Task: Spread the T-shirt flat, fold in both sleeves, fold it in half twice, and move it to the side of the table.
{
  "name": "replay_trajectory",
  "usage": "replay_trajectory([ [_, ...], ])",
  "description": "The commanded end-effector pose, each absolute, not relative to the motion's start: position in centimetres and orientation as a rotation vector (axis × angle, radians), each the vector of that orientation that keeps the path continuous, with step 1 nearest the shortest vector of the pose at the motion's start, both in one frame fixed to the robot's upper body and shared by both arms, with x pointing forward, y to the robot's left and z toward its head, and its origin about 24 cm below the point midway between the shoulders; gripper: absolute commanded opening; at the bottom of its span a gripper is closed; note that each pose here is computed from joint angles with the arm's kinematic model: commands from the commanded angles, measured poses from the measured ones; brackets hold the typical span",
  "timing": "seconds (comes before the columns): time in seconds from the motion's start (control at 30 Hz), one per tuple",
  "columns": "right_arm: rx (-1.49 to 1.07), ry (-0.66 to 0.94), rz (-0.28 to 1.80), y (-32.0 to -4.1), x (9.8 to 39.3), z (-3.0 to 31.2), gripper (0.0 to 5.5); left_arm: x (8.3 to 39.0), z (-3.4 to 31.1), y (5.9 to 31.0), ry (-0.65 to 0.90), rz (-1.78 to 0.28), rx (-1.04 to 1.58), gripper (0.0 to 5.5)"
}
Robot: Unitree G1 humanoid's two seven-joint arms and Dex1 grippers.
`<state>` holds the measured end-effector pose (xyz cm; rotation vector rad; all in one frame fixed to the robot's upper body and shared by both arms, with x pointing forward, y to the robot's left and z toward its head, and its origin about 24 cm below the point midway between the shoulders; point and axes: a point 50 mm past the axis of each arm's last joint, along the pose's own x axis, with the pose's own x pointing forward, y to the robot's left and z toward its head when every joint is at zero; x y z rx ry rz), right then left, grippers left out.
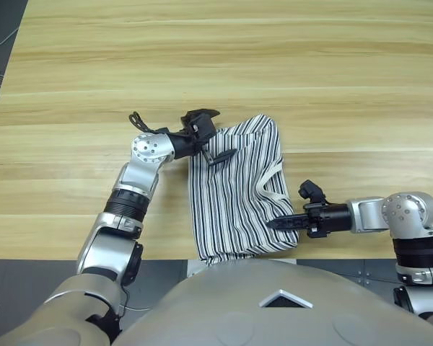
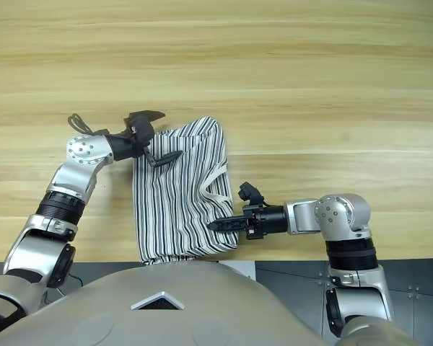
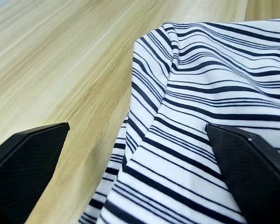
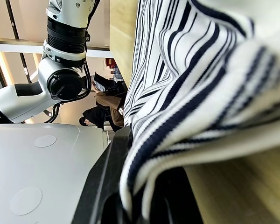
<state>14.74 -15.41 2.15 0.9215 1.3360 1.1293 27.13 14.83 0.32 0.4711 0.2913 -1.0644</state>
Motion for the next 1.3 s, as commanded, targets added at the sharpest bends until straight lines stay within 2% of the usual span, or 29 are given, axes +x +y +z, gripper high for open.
replay_trajectory([
  [0.03, 0.971, 1.207, 1.144, -14.7, 17.4, 3.3, 0.11, 25.4, -2.4, 15.6, 0.417, -1.108, 0.575, 5.50],
  [0.23, 1.040, 0.950, 1.173, -11.8, 22.5, 5.8, 0.11, 24.8, -2.4, 14.7, 0.386, -1.144, 0.572, 5.50],
  [0.37, 0.918, 0.942, 0.958, -10.9, 24.5, 3.8, 0.11, 24.5, -2.4, 14.4, 0.375, -1.151, 0.558, 5.50],
  [0.5, 0.803, 0.973, 0.775, -11.7, 25.1, 0.9, 0.11, 24.4, -2.2, 14.6, 0.369, -1.146, 0.553, 5.50],
  [0.63, 0.731, 0.976, 0.706, -12.8, 25.6, -0.5, 0.11, 24.5, -2.0, 14.9, 0.370, -1.133, 0.553, 5.50],
  [0.87, 0.803, 0.872, 0.711, -13.7, 27.6, 1.1, 0.11, 24.5, -2.1, 15.6, 0.379, -1.115, 0.557, 5.50],
  [1.0, 0.757, 0.886, 0.697, -13.9, 27.7, 0.8, 0.11, 24.5, -2.0, 15.7, 0.377, -1.112, 0.557, 5.50],
  [1.2, 0.629, 0.975, 0.815, -12.3, 25.4, -0.6, 0.11, 25.4, -1.1, 15.7, 0.333, -1.078, 0.554, 5.50],
  [1.3, 0.601, 0.969, 0.849, -12.1, 25.0, -0.6, 0.67, 25.9, -0.4, 15.5, 0.303, -1.063, 0.546, 5.50],
])
